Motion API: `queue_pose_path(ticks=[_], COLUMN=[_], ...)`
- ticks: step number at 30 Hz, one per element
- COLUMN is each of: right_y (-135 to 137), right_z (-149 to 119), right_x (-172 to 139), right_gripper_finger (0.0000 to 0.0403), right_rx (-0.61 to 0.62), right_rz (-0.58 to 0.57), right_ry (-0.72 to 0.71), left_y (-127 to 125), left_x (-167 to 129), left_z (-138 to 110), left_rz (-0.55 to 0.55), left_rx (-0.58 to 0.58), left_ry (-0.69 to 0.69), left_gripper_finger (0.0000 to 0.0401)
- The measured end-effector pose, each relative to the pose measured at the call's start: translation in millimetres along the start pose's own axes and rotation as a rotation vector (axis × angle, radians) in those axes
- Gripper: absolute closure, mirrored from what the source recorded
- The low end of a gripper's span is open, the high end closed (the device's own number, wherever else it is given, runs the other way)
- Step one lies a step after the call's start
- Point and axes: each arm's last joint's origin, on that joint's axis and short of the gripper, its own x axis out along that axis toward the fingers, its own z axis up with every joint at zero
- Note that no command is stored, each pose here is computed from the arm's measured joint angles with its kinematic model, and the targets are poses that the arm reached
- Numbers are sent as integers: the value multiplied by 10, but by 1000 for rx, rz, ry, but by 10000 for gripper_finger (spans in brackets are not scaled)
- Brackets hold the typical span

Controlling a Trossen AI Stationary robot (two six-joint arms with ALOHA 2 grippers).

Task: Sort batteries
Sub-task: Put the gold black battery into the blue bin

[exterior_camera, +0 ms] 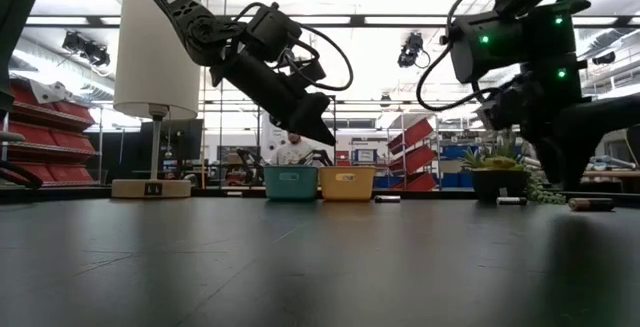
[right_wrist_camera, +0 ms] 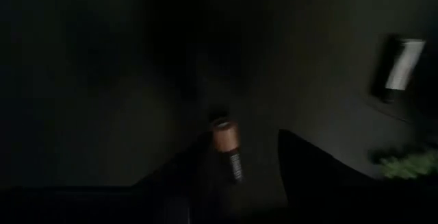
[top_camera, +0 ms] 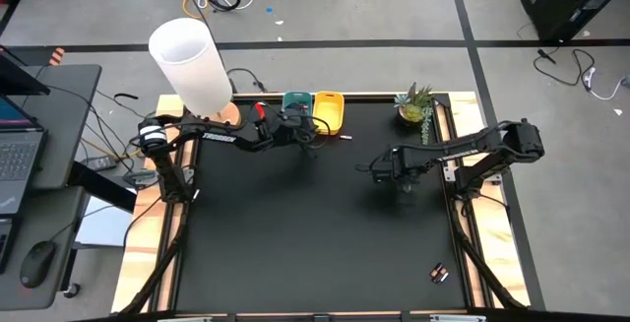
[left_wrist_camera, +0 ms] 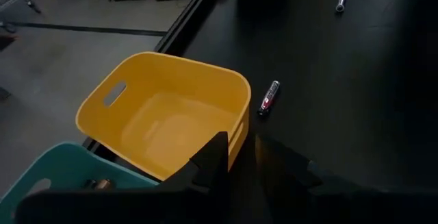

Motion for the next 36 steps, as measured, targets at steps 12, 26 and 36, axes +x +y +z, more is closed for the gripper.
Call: queue_pose_path(ticks=[12, 26, 36], right_y=[-83, -95, -86], right_z=[-3, 105, 92], right_x=[182, 396, 354], right_gripper_finger=[254, 287, 336], right_rx=[-128, -123, -48], right_rz=[90, 107, 128], right_ry=[-8, 109, 134], left_y=[-3, -32, -31], left_x=[-1, -7, 5], left_z=[-22, -72, -57], left_rz=[-3, -16, -10], left_rx=[-4, 6, -14], left_ry=[24, 77, 53], left_gripper_finger=[311, 311, 311])
